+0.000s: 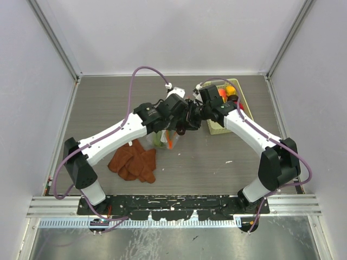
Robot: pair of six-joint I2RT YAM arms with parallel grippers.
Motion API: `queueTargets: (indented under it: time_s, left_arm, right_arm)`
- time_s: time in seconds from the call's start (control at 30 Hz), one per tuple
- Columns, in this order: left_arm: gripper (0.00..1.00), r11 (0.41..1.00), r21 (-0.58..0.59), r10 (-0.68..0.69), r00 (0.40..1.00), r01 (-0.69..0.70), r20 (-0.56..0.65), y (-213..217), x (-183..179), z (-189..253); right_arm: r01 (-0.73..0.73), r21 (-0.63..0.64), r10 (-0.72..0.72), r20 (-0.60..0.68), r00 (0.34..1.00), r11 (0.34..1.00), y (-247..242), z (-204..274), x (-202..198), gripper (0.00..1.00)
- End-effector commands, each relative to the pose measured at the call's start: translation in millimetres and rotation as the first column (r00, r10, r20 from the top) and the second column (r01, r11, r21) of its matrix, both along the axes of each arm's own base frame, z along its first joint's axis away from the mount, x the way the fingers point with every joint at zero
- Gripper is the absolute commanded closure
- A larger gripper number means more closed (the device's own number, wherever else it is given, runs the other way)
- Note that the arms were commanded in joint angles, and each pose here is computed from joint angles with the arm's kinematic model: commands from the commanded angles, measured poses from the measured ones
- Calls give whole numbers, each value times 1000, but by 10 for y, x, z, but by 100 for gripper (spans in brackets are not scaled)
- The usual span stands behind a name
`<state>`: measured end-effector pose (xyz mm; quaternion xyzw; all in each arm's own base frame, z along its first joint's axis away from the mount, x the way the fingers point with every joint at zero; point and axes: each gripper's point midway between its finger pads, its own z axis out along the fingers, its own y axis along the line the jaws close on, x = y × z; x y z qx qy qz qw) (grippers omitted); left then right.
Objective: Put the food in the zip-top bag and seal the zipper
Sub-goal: Place the fake vegetable in the zipper food storage bag.
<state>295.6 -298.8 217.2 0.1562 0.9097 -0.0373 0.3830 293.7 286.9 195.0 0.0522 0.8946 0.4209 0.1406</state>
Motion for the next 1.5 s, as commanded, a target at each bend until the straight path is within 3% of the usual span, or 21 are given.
queueTargets:
  time_s: [0.0, 0.2, 0.53, 0.97, 1.2, 1.47]
  left_arm:
    - [100, 982, -185, -26, 1000, 28, 14, -250, -77, 303]
    - [100, 978, -206, -26, 1000, 23, -11, -304, -92, 261]
    - [100, 970, -242, -20, 999, 14, -25, -356, -103, 297]
    - [100, 962, -272, 3, 1000, -6, -11, -391, -52, 401]
    - [100, 963, -263, 45, 999, -50, -26, -277, 14, 373]
    - [100, 960, -263, 89, 996, -94, -33, -109, 98, 370]
  right_arm:
    - [45, 59, -50, 92, 994, 997, 31, 244, 144, 58]
    - [62, 70, -69, 101, 992, 996, 34, 276, 195, 57]
    - [69, 27, -71, 91, 993, 997, 22, 140, 245, 42]
    - [50, -79, -44, 80, 996, 996, 39, -159, 226, 33]
    - [61, -66, -49, 169, 984, 996, 12, 56, 261, 30]
    - [73, -158, -17, 332, 943, 985, -251, 420, 211, 30]
